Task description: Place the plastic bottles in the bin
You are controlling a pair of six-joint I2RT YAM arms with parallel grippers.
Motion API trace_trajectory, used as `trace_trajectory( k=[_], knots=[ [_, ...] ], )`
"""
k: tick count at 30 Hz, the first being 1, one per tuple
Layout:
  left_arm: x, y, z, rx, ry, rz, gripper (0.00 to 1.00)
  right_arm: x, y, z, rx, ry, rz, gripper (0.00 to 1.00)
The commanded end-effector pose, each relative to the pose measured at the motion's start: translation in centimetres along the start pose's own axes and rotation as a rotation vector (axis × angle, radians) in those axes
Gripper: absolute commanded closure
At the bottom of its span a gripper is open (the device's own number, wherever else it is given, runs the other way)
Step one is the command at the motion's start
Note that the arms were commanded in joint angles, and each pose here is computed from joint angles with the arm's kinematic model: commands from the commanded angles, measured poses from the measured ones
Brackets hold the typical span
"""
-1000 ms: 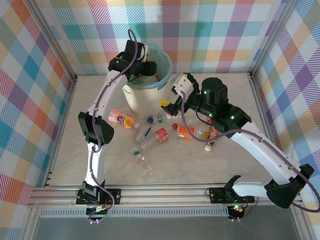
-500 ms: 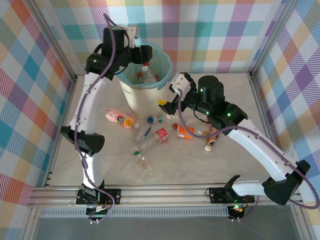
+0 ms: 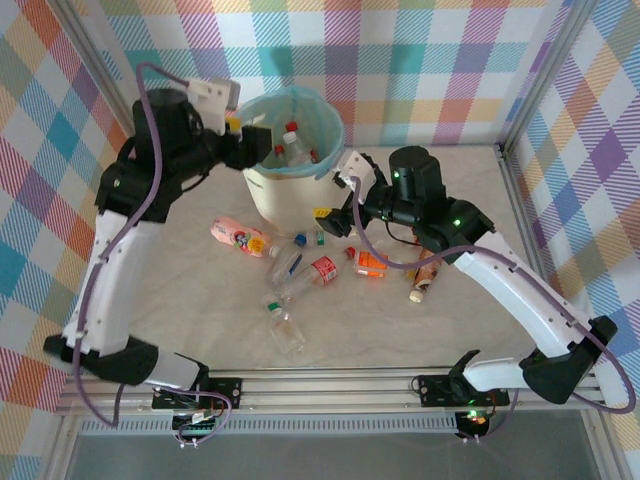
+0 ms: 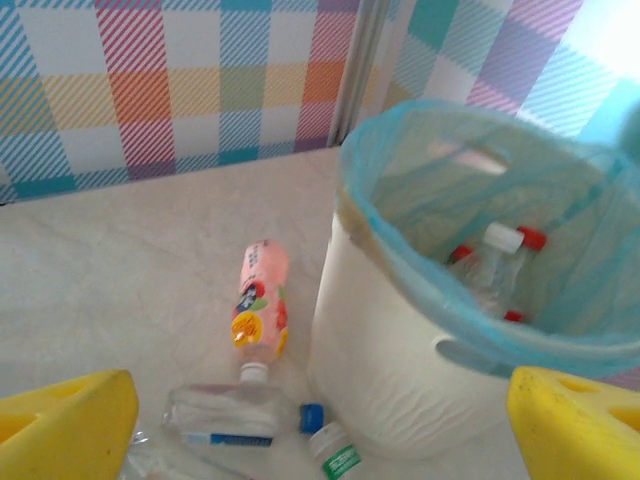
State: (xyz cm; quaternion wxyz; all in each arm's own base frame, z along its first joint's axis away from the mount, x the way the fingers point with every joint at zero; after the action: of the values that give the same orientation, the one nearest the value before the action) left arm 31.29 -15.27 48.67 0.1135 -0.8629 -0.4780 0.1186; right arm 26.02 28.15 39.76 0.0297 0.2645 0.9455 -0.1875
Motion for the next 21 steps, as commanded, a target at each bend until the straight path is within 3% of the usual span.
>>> trace_trajectory(
  k=[1,7,10,21],
  knots=[
    [-1.1,-3.0,1.4,-0.045,0.099,0.025,0.30,0.4,0.6,1.5,0.075,0.207,-0.002,0.11],
    [-1.6,-7.1,7.3,-0.035,0.183,0.027,0.29,1.9,3.3,6.5,0.227,0.737,0.120,0.24],
    [-1.7,-8.4,10.1,-0.028,0.188,0.024,0.21,3.7,5.1,9.3,0.341,0.926,0.196,0.21],
    [-0.2,-10.7,18.1,0.092,0.134,-0.083,0.19,9.5,10.0,16.9,0.608,1.318,0.364,0.11]
  ],
)
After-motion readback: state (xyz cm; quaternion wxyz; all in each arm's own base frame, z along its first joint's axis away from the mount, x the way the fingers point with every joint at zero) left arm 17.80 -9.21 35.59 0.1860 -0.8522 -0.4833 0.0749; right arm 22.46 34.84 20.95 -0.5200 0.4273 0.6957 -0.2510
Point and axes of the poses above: each hand's point on the last joint's axis, 136 mm out from that joint toward the fingers, its own y axis out along the fingers, its own x axis along the line the jaws close on, z = x × y, the point moved 3 cm from there along -y, back along the fingers, and after that the axes turned 2 degrees about y, right-handed, at the moved point
